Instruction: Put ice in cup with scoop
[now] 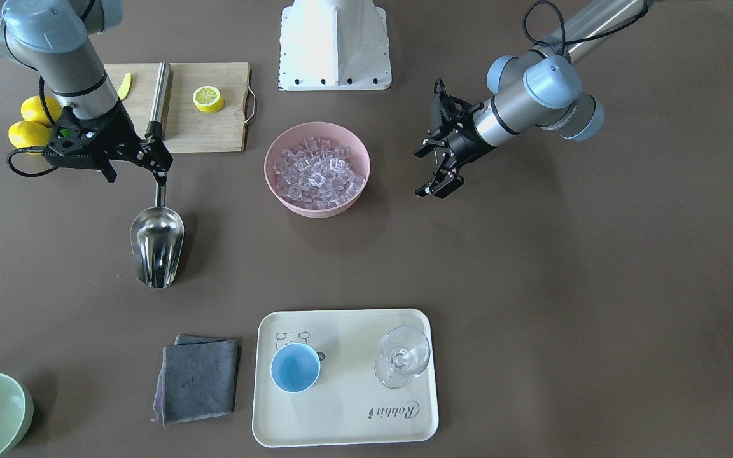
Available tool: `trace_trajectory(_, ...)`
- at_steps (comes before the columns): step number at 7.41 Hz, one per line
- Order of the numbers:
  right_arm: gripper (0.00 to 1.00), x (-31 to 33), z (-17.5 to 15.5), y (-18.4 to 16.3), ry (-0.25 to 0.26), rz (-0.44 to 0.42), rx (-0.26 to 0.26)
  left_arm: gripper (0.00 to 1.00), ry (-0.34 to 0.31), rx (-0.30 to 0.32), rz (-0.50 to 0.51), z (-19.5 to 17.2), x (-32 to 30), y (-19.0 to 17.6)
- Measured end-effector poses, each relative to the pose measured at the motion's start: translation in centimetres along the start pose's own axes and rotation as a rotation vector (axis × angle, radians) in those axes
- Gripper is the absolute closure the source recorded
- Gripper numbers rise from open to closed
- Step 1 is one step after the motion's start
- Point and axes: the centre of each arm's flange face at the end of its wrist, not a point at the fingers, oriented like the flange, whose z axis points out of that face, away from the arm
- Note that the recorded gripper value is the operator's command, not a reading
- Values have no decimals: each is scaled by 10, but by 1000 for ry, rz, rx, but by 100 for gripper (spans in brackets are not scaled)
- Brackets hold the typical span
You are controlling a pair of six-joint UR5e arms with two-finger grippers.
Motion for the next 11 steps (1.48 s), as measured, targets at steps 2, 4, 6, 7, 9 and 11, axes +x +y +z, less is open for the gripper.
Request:
trace_trajectory(2, 1, 1, 11, 16, 17, -48, 14, 2, 0, -4, -14, 23, -8, -16)
trace_trajectory(4, 2, 5, 22, 32, 31, -82, 33, 2, 8, -17, -27, 36, -18, -34)
trace_trajectory(6, 11, 5, 29, 43, 36, -103, 41, 2, 28, -22, -75, 41, -22, -51)
trace_trajectory(7, 14, 4, 31, 47, 38, -110, 44, 2, 36, -22, -84, 41, -22, -54)
trace_trajectory(9, 21, 2, 36, 54, 45, -126, 50, 2, 42, -22, -90, 41, -22, -55)
trace_trajectory(11, 32, -1, 42, 60, 52, -144, 49, 2, 47, -19, -89, 43, -19, -57)
